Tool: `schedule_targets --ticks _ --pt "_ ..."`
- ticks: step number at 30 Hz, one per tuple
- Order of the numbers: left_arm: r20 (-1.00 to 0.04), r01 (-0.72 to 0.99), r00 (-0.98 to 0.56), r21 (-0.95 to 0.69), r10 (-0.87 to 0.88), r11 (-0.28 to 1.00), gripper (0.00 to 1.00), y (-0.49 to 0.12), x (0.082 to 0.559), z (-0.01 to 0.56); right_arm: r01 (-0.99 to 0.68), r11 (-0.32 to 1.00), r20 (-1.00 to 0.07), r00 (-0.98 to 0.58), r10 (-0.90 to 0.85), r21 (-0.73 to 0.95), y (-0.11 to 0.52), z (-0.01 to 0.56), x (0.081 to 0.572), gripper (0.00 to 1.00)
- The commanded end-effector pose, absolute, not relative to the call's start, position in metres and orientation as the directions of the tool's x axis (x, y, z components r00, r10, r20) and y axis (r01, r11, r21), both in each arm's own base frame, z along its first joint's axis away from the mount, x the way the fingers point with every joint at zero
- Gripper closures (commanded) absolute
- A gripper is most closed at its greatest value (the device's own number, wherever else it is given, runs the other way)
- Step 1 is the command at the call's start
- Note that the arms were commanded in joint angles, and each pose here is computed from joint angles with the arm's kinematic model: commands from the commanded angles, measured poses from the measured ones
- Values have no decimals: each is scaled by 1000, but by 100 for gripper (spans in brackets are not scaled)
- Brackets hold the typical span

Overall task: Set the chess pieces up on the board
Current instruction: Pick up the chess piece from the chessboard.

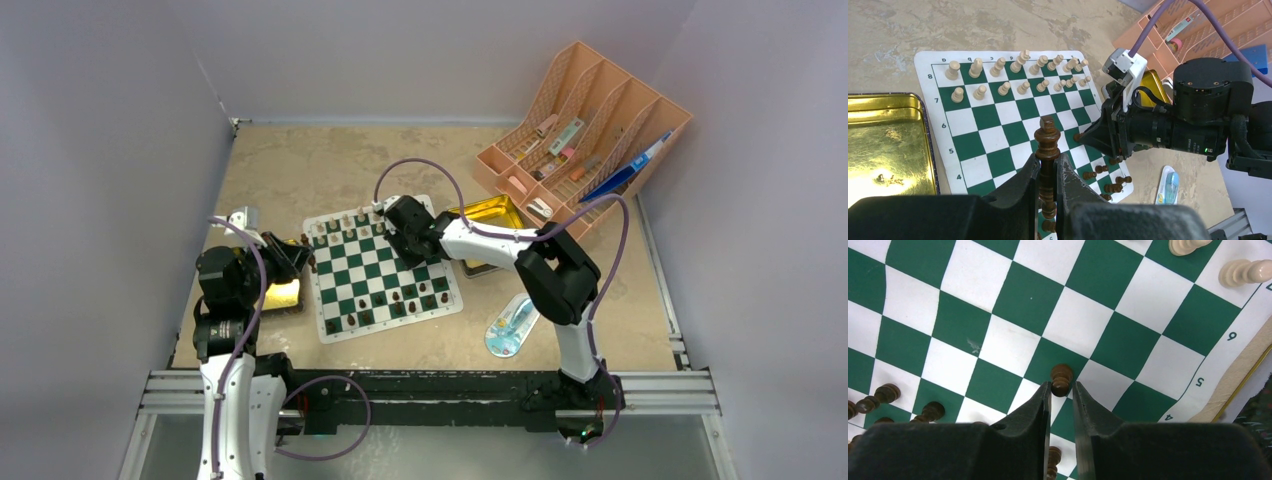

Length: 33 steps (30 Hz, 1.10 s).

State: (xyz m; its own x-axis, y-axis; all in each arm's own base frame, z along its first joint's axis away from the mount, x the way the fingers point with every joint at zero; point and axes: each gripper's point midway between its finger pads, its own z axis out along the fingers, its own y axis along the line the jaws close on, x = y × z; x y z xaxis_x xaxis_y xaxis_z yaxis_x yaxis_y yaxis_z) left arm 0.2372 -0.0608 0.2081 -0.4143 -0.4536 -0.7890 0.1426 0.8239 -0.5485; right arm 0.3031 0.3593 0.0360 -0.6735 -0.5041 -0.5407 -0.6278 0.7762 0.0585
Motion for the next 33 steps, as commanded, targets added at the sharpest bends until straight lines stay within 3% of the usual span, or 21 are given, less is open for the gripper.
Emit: schedule_targets --ticks 1,6,15,20,29,33 --pt "-825 185 -359 -522 -437 833 100 -61 240 233 -623 778 -620 -643 -450 81 367 65 312 76" --pt "-824 184 -359 -523 -438 832 100 -61 240 233 -625 776 -617 -643 -454 80 368 62 313 73" --pt "-825 183 -358 -521 -437 834 100 -60 240 233 -615 786 -649 -623 -436 63 369 71 320 89" --pt "-825 167 -352 -521 -443 837 100 -58 240 233 -634 765 -695 -601 -394 115 384 103 318 91" --pt "-781 -20 -337 -553 -526 833 100 -37 236 239 -706 683 -704 -581 -408 186 437 126 271 91" --pt "-790 -102 -236 -559 -566 823 100 -20 230 270 -739 640 -702 -569 -428 209 467 129 243 91"
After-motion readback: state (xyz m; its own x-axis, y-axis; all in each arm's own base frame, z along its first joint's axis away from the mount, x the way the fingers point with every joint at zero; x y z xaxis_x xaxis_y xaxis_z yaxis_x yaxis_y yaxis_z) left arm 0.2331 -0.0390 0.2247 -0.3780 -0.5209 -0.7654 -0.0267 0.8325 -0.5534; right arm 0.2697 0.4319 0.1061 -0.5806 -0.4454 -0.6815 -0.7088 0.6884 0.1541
